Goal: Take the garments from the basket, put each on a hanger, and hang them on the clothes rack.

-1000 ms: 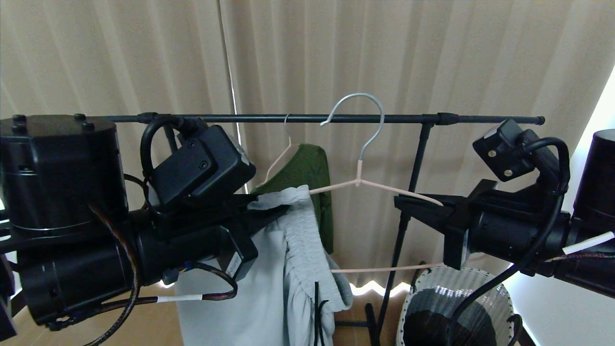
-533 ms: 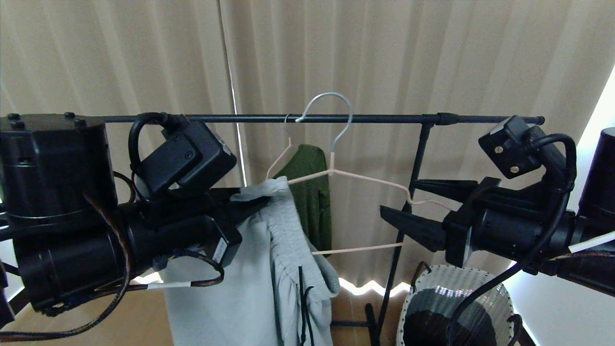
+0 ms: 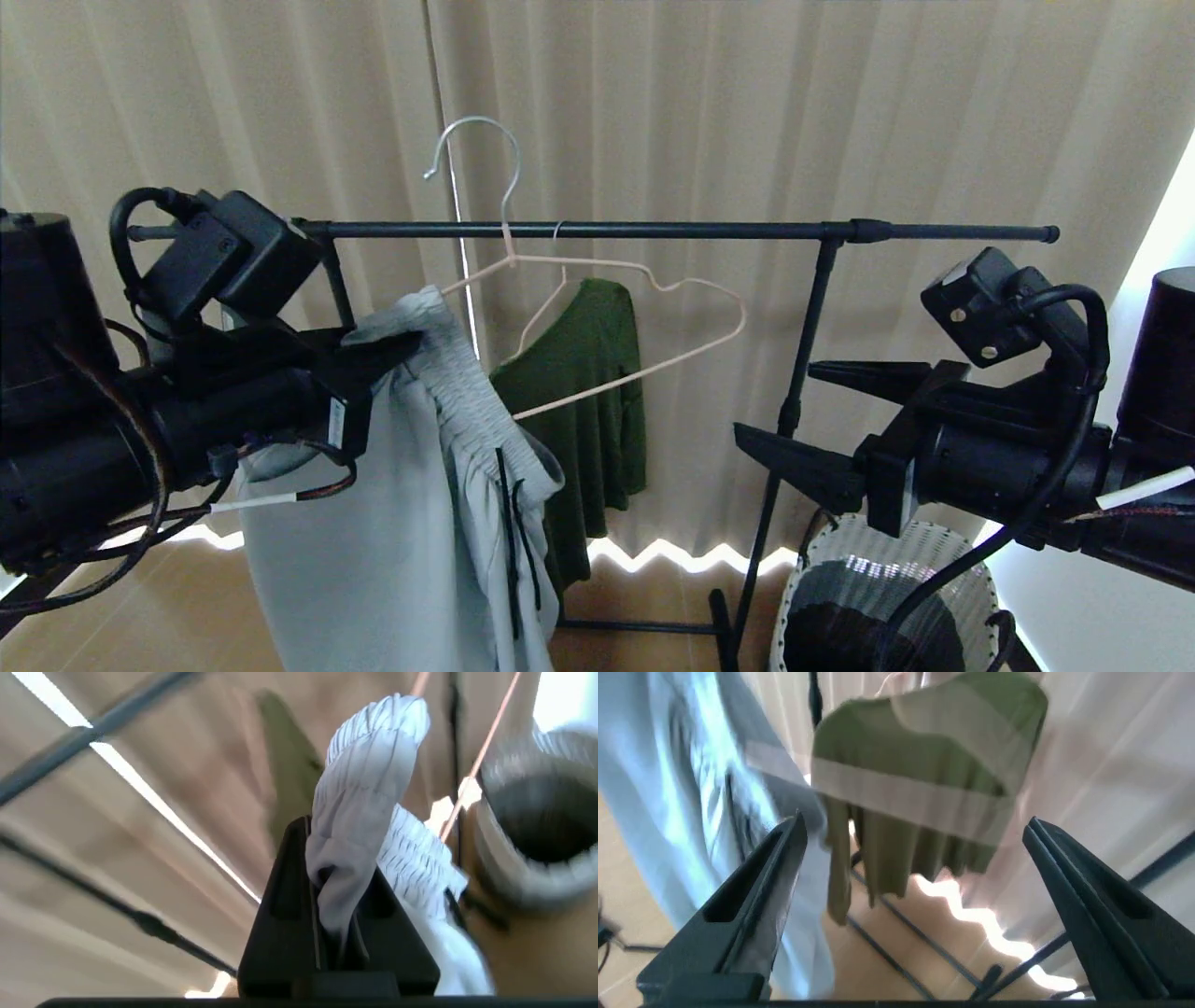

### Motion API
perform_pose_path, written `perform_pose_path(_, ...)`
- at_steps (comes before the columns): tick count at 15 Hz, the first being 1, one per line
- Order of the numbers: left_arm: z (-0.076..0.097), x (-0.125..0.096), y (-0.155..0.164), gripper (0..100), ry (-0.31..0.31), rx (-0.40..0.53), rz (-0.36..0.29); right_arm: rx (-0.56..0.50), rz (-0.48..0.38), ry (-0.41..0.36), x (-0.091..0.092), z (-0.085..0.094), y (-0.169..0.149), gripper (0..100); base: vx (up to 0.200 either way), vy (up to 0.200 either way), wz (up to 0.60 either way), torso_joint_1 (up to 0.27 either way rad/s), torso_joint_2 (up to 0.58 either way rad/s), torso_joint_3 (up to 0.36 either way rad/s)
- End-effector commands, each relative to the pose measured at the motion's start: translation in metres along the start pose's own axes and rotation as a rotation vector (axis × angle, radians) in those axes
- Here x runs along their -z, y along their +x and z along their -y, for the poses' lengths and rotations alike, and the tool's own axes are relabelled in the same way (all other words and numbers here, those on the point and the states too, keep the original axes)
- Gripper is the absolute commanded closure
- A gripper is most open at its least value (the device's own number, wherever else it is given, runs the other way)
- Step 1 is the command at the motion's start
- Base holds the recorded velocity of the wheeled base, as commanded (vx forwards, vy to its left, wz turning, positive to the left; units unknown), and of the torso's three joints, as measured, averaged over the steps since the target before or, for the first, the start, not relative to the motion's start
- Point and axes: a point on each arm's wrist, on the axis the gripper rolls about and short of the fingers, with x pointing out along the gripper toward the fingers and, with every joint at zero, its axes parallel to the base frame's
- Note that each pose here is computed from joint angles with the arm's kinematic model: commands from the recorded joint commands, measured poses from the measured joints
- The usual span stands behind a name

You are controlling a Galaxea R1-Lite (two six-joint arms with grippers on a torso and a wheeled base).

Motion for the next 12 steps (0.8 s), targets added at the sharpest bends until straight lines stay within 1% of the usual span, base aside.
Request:
perform_pose_path(1, -0.006, -0.003, -0.005, 100, -0.028, -0.032, 0.034, -0.009, -0.012, -0.001, 0.002, -0.002, 0.003, 0, 0.000, 0.000, 0.00, 0.000, 0.00, 0.000)
perform_pose_path(2, -0.005, -0.004, -0.007, 100, -0.043, -0.029, 0.051, -0.025, -0.021, 0.001, 0.004, -0.005, 0.005, 0, 0.000, 0.000, 0.00, 0.000, 0.00, 0.000)
perform_pose_path(3, -0.004, -0.006, -0.007, 100, -0.042, -0.020, 0.059, -0.062, -0.052, 0.008, 0.010, -0.014, 0.011, 0, 0.000, 0.000, 0.00, 0.000, 0.00, 0.000)
perform_pose_path(5, 0.000, -0.009, -0.007, 100, -0.039, 0.004, 0.078, -0.088, -0.096, 0.057, 0.018, -0.023, 0.022, 0, 0.000, 0.000, 0.00, 0.000, 0.00, 0.000)
perform_pose_path(6, 0.001, -0.014, -0.009, 100, -0.038, 0.028, 0.118, -0.079, -0.106, 0.083, 0.020, -0.027, 0.031, 0, 0.000, 0.000, 0.00, 0.000, 0.00, 0.000)
perform_pose_path(7, 0.002, -0.015, -0.009, 100, -0.041, 0.037, 0.134, -0.071, -0.087, 0.088, 0.018, -0.027, 0.035, 0, 0.000, 0.000, 0.00, 0.000, 0.00, 0.000)
perform_pose_path(8, 0.002, -0.018, -0.009, 100, -0.039, 0.067, 0.171, -0.054, -0.062, 0.090, 0.017, -0.027, 0.042, 0, 0.000, 0.000, 0.00, 0.000, 0.00, 0.000)
perform_pose_path(9, 0.003, -0.020, -0.010, 100, -0.035, 0.090, 0.196, -0.040, -0.057, 0.092, 0.019, -0.027, 0.049, 0, 0.000, 0.000, 0.00, 0.000, 0.00, 0.000)
perform_pose_path(12, 0.004, -0.022, -0.011, 100, -0.029, 0.112, 0.222, -0.007, -0.044, 0.110, 0.019, -0.027, 0.066, 0, 0.000, 0.000, 0.00, 0.000, 0.00, 0.000)
